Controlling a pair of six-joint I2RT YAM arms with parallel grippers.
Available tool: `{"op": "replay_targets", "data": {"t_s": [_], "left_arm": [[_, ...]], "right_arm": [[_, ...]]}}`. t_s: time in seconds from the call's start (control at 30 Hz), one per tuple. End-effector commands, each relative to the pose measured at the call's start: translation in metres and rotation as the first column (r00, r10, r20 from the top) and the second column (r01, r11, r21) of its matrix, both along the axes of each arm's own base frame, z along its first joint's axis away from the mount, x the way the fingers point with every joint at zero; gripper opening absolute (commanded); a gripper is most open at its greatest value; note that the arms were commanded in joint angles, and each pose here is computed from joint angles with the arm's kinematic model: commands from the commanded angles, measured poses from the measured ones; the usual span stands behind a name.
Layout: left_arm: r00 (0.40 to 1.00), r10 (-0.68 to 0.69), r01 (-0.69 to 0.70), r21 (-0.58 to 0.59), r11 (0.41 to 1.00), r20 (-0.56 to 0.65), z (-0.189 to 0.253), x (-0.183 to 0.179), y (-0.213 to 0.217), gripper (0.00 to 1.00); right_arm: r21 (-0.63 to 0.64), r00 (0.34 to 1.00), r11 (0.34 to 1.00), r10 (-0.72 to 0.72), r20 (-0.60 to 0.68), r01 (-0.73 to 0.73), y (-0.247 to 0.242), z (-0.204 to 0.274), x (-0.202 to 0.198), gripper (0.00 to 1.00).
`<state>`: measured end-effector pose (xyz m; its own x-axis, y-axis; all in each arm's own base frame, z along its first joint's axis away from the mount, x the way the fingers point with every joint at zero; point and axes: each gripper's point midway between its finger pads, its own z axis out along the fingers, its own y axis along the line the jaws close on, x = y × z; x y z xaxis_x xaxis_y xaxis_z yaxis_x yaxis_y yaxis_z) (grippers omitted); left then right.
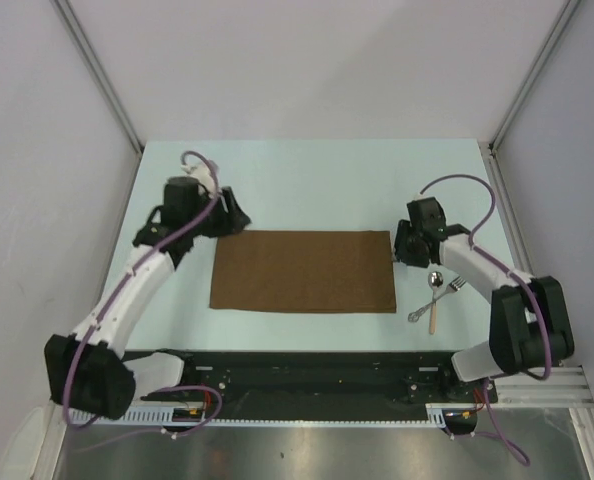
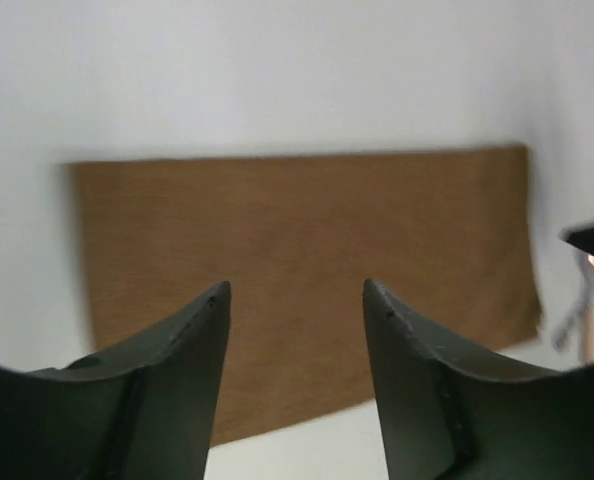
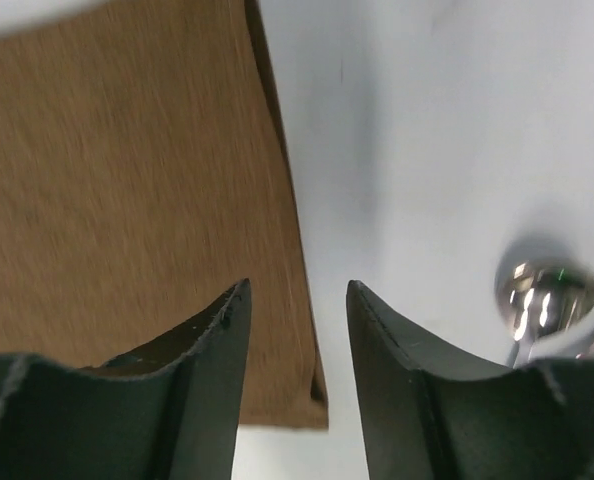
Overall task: Fold the napkin into a case and place the utensils inside
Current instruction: Pick up the rectangle-folded napkin from the center of the board.
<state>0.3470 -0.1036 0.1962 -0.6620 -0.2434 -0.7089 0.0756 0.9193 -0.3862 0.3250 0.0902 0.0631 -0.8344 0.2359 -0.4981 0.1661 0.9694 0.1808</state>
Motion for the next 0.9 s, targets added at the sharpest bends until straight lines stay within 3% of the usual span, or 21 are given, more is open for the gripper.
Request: {"op": "replay_targets", "data": {"t_s": [0.0, 0.07, 0.13, 0.23, 0.4, 0.57, 0.63, 0.77, 0.83, 0.87], "left_arm": [[0.969, -0.234, 0.222, -0.141, 0.965, -0.082, -0.041, -0.077, -0.086, 0.56], [0.944, -0.328, 0.316, -0.208, 0.926, -0.025, -0.039, -0.101, -0.122, 0.54], [0.943, -0.333, 0.322, -0.261, 0.910, 0.002, -0.043, -0.118, -0.138, 0.54], [0.922, -0.387, 0.375, -0.253, 0.892, 0.003, -0.051, -0.145, -0.159, 0.56], [0.921, -0.390, 0.386, -0.206, 0.899, 0.022, -0.049, -0.146, -0.157, 0.63], [0.927, -0.372, 0.374, -0.127, 0.919, 0.040, -0.041, -0.142, -0.143, 0.66], [0.931, -0.361, 0.365, -0.101, 0.925, 0.055, -0.037, -0.140, -0.138, 0.67], [0.938, -0.332, 0.340, -0.077, 0.937, 0.099, -0.021, -0.136, -0.125, 0.70], [0.943, -0.313, 0.323, -0.082, 0.943, 0.110, -0.018, -0.134, -0.117, 0.70], [0.944, -0.307, 0.318, -0.085, 0.944, 0.117, -0.016, -0.133, -0.115, 0.71]], "right_arm": [[0.064, 1.000, 0.998, -0.001, 0.010, 0.000, 0.004, -0.002, -0.031, 0.46], [0.068, 0.999, 0.998, 0.017, 0.041, -0.020, 0.006, 0.000, -0.024, 0.46], [0.046, 1.000, 0.999, 0.025, 0.002, -0.025, 0.006, -0.002, -0.021, 0.45], [0.018, 0.999, 0.999, 0.046, -0.029, -0.045, 0.012, -0.013, -0.023, 0.47], [-0.099, 0.997, 0.994, 0.039, -0.062, -0.045, 0.017, -0.028, -0.022, 0.55], [-0.165, 0.995, 0.984, 0.055, -0.087, -0.068, 0.023, -0.043, -0.017, 0.56], [-0.156, 0.994, 0.985, 0.054, -0.098, -0.069, 0.028, -0.049, -0.017, 0.53], [-0.172, 0.990, 0.983, 0.037, -0.138, -0.060, 0.038, -0.068, -0.028, 0.32], [-0.204, 0.989, 0.978, 0.014, -0.150, -0.045, 0.035, -0.079, -0.033, 0.28], [-0.214, 0.990, 0.976, 0.006, -0.144, -0.037, 0.036, -0.080, -0.033, 0.19]]}}
